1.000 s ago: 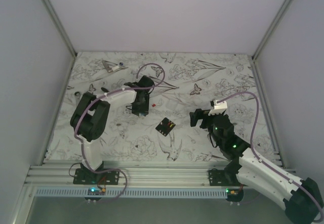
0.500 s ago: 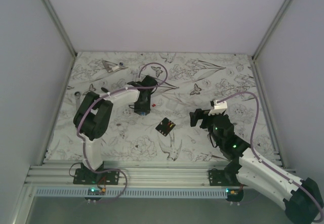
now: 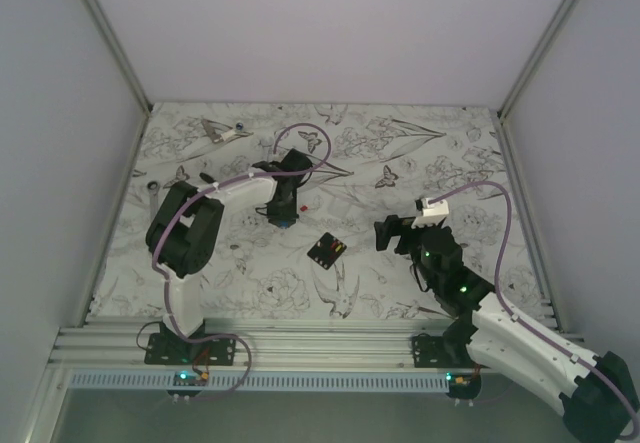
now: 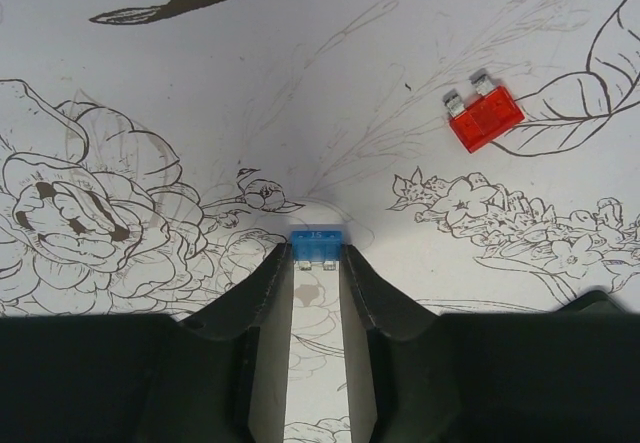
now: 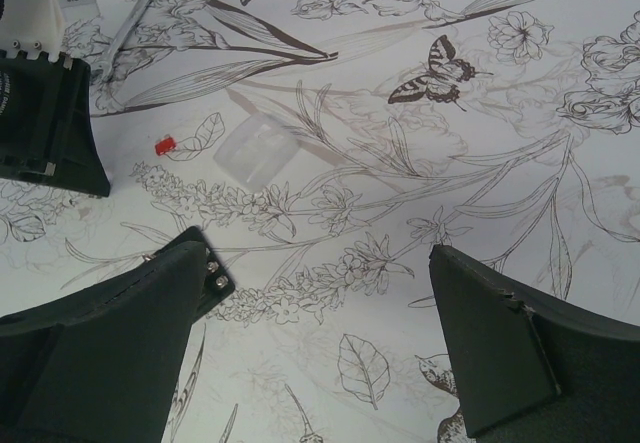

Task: Snap on the fuse box
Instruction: Pick up the fuse from the center of the board.

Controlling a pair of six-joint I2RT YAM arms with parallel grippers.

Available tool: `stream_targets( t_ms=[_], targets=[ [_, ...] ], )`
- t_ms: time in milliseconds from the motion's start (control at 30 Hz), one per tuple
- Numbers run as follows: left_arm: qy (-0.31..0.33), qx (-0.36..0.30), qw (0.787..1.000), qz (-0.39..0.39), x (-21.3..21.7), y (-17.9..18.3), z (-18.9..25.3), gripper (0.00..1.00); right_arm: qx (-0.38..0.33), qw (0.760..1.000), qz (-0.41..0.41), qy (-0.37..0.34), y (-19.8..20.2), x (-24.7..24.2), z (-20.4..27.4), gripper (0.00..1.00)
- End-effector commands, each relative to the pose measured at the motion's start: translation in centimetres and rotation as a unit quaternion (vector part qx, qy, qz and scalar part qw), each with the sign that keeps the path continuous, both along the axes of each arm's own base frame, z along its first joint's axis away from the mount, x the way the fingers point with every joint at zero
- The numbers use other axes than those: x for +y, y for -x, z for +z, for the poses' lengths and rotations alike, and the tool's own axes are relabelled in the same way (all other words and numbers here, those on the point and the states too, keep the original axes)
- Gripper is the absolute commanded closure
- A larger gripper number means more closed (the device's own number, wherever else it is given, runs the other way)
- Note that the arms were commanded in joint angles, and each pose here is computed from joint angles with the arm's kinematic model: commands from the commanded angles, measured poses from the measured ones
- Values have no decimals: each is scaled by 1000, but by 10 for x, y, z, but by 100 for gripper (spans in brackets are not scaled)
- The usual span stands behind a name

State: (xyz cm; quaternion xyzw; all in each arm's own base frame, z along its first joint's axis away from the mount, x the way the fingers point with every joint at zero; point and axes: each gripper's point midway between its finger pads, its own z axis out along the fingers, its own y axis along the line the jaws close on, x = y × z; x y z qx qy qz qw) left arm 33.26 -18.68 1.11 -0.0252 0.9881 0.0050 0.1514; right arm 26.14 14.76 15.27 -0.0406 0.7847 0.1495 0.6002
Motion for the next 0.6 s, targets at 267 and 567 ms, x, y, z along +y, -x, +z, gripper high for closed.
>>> stream_targets(
  t_ms=[267, 567],
  targets=[
    [10, -14, 999, -33, 5, 21, 13, 77, -15, 999, 39, -23, -2, 18, 19, 0],
    [85, -110, 981, -135, -16, 37, 54, 77, 21, 990, 138, -13, -4, 62, 26, 0]
  ],
)
